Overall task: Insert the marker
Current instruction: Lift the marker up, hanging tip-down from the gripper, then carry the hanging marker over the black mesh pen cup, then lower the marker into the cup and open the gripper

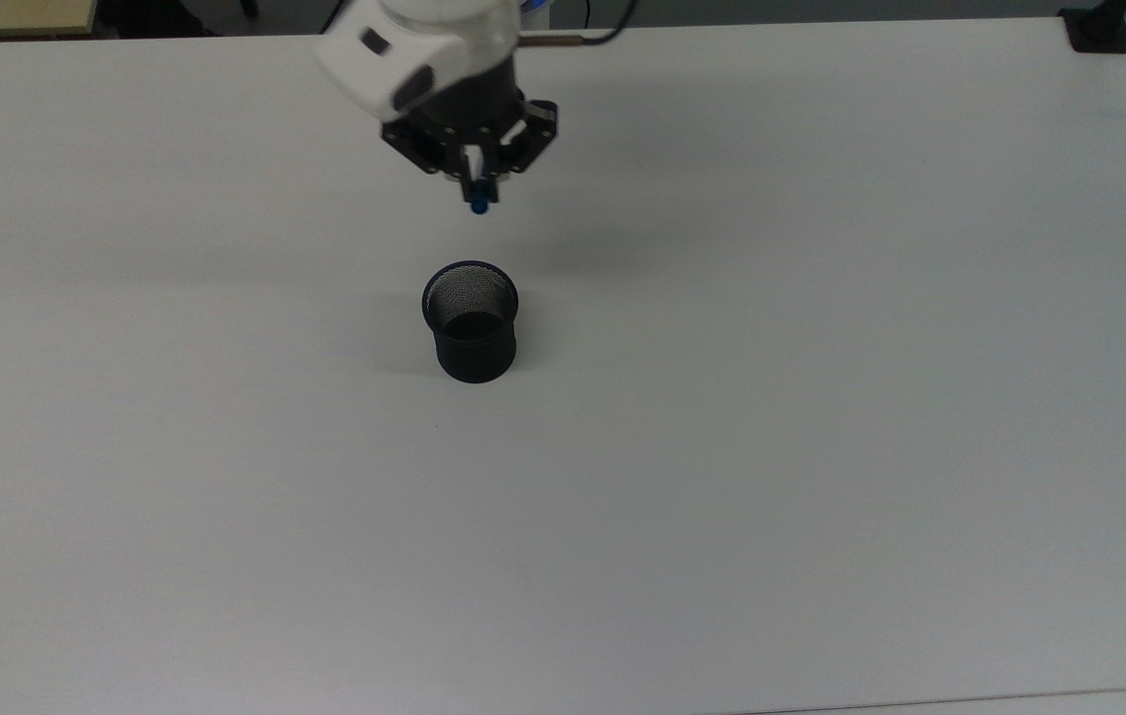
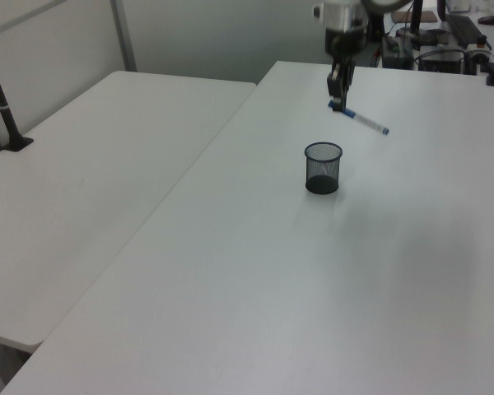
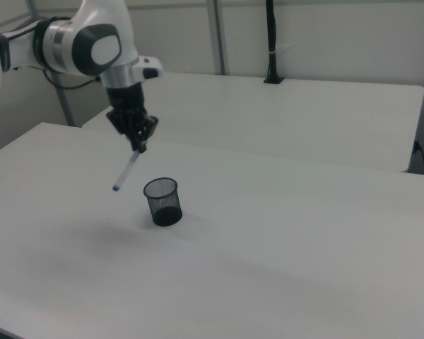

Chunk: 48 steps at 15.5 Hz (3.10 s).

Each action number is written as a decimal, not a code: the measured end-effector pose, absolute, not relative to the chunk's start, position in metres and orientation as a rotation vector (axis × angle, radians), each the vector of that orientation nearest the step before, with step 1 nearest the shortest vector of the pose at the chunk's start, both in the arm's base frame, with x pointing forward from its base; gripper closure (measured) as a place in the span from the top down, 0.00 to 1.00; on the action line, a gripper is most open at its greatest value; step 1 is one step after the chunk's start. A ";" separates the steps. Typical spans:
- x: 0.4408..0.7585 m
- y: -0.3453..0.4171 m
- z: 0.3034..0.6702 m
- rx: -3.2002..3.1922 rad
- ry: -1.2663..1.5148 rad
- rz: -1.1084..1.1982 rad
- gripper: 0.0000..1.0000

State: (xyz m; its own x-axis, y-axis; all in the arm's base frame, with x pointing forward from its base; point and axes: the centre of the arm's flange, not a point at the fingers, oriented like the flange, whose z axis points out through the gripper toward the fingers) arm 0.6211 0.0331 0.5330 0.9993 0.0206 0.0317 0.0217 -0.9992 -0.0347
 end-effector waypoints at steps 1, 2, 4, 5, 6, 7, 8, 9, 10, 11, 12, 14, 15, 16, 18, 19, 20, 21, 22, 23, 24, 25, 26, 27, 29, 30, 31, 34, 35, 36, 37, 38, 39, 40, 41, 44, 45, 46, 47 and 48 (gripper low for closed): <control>0.625 0.020 0.541 -3.098 -0.019 -0.099 0.18; 0.628 0.008 0.545 -3.092 -0.003 -0.154 0.18; 0.632 -0.009 0.547 -3.091 0.017 -0.202 0.18; 0.633 -0.014 0.547 -3.091 0.027 -0.210 0.18; 0.633 -0.019 0.550 -3.091 0.038 -0.227 0.18; 0.634 -0.024 0.555 -3.090 0.049 -0.253 0.18; 0.634 -0.029 0.562 -3.088 0.062 -0.280 0.18; 0.636 -0.035 0.567 -3.086 0.075 -0.320 0.18; 0.638 -0.041 0.572 -3.082 0.089 -0.385 0.18; 0.642 -0.045 0.577 -3.077 0.099 -0.449 0.18; 0.644 -0.049 0.581 -3.071 0.108 -0.504 0.18; 0.645 -0.050 0.583 -3.068 0.111 -0.531 0.18; 0.646 -0.050 0.584 -3.065 0.111 -0.546 0.18; 0.647 -0.050 0.586 -3.062 0.115 -0.565 0.18; 0.648 -0.051 0.589 -3.057 0.119 -0.602 0.18; 0.648 -0.051 0.590 -3.055 0.120 -0.607 0.18; 0.647 -0.051 0.593 -3.054 0.121 -0.613 0.18; 0.646 -0.051 0.596 -3.052 0.123 -0.620 0.18; 0.645 -0.051 0.599 -3.050 0.124 -0.627 0.18; 0.644 -0.051 0.601 -3.048 0.128 -0.632 0.18; 0.644 -0.051 0.601 -3.045 0.140 -0.633 0.18; 0.644 -0.052 0.601 -3.044 0.147 -0.635 0.18; 0.645 -0.052 0.602 -3.041 0.153 -0.648 0.18; 0.646 -0.054 0.604 -3.036 0.163 -0.672 0.18; 0.648 -0.066 0.608 -3.019 0.197 -0.748 0.18; 0.649 -0.068 0.610 -3.004 0.208 -0.787 0.18; 0.651 -0.069 0.612 -2.987 0.221 -0.840 0.18; 0.659 -0.064 0.608 -2.946 0.237 -0.970 0.18; 0.661 -0.056 0.600 -2.941 0.221 -0.983 0.18; 0.663 -0.044 0.591 -2.940 0.198 -0.971 0.18; 0.663 -0.029 0.580 -2.940 0.175 -0.951 0.18; 0.663 -0.017 0.572 -2.939 0.158 -0.935 0.18; 0.662 -0.007 0.566 -2.939 0.143 -0.917 0.18; 0.661 0.004 0.561 -2.936 0.138 -0.898 0.18; 0.660 0.011 0.555 -2.934 0.129 -0.892 0.18; 0.658 0.025 0.536 -2.921 0.104 -0.924 0.18; 0.657 0.030 0.529 -2.915 0.099 -0.935 0.18; 0.657 0.034 0.523 -2.912 0.096 -0.939 0.18; 0.658 0.037 0.518 -2.912 0.092 -0.940 0.18; 0.658 0.039 0.514 -2.914 0.088 -0.934 0.18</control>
State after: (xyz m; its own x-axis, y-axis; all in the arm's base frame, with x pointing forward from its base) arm 0.6577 0.0387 0.5143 0.8123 -0.0790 0.5779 -0.0299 -0.9951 -0.0939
